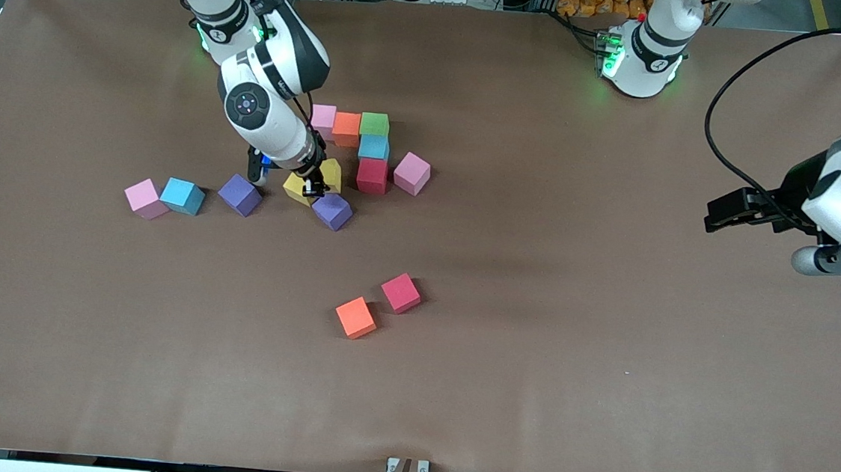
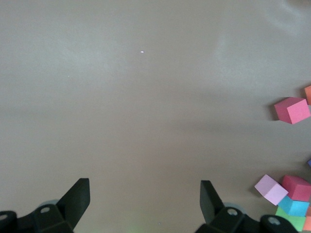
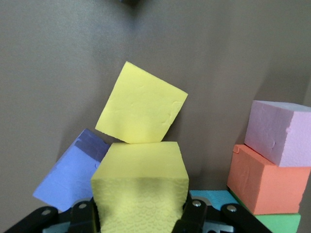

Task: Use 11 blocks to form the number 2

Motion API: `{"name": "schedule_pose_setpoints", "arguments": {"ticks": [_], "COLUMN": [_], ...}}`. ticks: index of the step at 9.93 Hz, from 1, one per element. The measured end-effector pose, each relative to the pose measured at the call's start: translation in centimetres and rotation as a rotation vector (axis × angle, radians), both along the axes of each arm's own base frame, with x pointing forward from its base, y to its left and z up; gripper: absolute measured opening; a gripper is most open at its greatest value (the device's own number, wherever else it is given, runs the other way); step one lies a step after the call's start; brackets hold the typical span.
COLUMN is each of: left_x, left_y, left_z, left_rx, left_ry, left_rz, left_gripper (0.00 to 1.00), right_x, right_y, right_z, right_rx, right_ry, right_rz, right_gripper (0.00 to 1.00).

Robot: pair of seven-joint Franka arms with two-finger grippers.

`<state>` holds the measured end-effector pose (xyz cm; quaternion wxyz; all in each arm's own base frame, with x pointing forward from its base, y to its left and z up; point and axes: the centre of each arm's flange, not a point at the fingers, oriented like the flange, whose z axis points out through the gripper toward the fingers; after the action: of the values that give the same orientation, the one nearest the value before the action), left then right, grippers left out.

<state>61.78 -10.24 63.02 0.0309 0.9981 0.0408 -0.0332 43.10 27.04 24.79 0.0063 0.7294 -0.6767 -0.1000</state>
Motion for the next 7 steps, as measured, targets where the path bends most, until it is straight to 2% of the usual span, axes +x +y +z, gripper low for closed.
{"name": "schedule_pose_setpoints", "arguments": {"ticks": [2,7], "left_x": [-0.4,-1.5], "left_y": [-1.3,-1.3], "left_z": [0.5,2.2], "left_rx": [0.046,0.048], "left_ry": [-0.017,-0.036], "left_rz": [-0.039,-0.046], "left_gripper": [1.00,1.00], "right_x": [0.6,1.2], "right_y": [-1.4,-2.9], "right_z": [-0.2,-0.3], "right_rx": [0.007,0.011], "right_ry": [-0.003,-0.007], "right_rz": [0.032,0.041], "right_gripper": [0.56,0.56]}}
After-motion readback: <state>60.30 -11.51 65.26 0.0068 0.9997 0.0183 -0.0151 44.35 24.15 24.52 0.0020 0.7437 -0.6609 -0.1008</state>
